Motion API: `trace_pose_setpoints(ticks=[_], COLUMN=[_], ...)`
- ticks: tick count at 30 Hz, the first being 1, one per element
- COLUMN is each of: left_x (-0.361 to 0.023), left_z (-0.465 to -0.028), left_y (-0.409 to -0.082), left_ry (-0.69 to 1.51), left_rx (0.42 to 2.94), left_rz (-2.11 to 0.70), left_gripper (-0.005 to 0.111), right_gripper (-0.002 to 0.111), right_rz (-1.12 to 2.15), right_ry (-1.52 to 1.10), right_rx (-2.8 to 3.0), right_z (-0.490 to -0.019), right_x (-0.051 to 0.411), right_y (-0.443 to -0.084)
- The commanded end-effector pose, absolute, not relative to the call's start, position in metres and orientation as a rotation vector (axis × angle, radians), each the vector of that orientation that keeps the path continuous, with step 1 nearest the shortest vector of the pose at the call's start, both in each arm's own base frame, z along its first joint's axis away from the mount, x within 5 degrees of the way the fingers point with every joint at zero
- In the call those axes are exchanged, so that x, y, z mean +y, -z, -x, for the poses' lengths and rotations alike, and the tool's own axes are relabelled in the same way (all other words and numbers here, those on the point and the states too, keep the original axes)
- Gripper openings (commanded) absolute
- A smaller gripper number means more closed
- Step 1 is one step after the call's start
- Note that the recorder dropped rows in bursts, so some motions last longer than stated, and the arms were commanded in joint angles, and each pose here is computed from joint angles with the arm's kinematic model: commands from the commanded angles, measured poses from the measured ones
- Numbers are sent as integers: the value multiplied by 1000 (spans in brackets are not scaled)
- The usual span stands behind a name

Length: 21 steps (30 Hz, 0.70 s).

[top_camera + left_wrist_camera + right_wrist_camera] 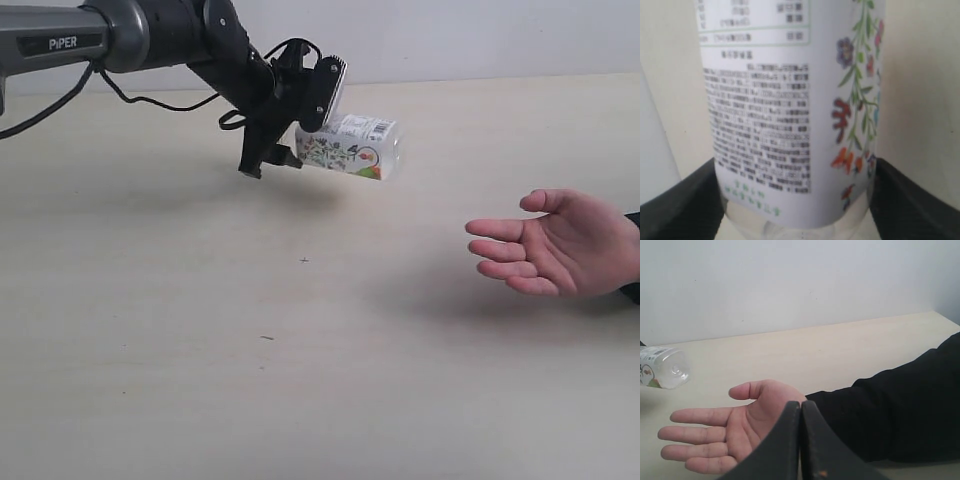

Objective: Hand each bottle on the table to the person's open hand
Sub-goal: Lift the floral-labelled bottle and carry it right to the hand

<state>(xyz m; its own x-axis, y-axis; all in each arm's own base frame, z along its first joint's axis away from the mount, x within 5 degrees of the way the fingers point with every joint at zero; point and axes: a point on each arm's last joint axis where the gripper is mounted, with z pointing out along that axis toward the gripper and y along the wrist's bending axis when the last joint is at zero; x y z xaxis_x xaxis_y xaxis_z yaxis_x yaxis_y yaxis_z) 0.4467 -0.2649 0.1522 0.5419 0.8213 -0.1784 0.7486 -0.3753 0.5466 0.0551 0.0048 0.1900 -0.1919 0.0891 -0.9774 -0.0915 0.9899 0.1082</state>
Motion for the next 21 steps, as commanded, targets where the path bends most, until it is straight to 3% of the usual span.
trace_pose_setpoints(ticks=[1,13,21], left_x=[-261,-265,-307], left_z=[-442,-405,-346], left_y=[-181,-241,-244], left_ry=[-146,-53,-74], left_rx=[1335,1721,2027], left_rz=[-2147,-1961,-1780], left_gripper=[0,0,0], right_gripper=[0,0,0], right_rz=[8,8,8], right_ry=[-163,-163,-163], right_rx=[1747,1747,1747], right_z=[-55,-55,-55], right_x=[5,5,5], right_y=[-190,-190,-190])
